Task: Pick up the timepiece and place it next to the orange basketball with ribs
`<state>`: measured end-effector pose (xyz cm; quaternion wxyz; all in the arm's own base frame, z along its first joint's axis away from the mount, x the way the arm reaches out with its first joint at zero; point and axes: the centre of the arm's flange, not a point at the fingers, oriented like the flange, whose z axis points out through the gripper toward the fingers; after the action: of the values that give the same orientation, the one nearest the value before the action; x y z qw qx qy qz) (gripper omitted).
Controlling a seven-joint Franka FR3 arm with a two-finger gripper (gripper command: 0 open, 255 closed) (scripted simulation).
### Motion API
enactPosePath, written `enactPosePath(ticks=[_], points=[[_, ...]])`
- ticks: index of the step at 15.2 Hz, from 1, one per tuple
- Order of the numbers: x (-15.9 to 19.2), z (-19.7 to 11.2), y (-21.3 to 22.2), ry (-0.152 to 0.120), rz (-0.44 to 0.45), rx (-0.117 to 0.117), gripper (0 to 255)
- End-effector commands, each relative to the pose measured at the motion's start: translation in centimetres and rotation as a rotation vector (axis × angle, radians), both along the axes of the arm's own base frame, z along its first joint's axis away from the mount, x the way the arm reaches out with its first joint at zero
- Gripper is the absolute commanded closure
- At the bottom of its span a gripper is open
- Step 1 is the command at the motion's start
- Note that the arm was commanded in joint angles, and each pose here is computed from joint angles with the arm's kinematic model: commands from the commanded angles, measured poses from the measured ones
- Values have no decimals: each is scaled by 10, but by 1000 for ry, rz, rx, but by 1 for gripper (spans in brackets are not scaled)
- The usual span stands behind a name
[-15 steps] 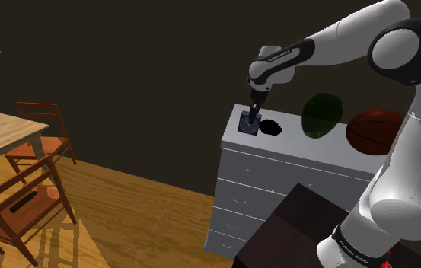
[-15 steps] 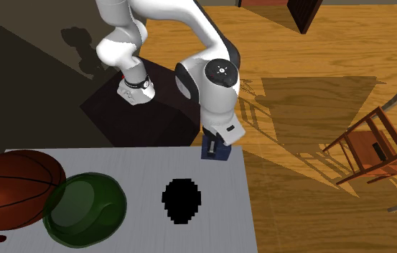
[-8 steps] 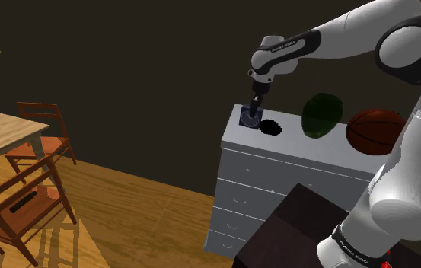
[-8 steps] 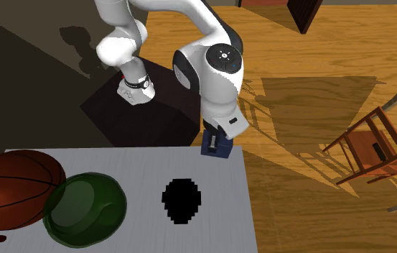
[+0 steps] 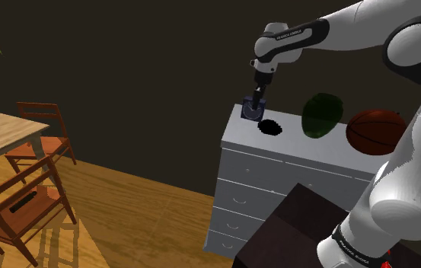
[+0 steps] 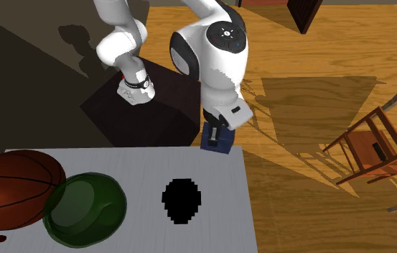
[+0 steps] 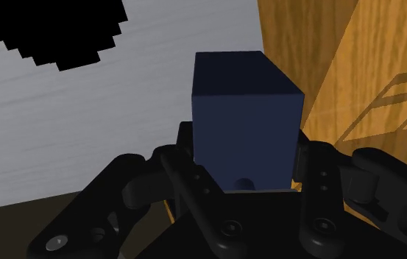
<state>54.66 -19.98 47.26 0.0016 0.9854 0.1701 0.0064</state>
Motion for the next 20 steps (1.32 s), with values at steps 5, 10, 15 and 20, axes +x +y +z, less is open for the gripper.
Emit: enactPosePath(ticks=[5, 10, 15, 20], points=[[0, 31, 0, 0, 0, 0, 255], [0, 58, 0, 0, 0, 0, 255], [0, 84, 0, 0, 0, 0, 255], [0, 111, 0, 0, 0, 0, 255]])
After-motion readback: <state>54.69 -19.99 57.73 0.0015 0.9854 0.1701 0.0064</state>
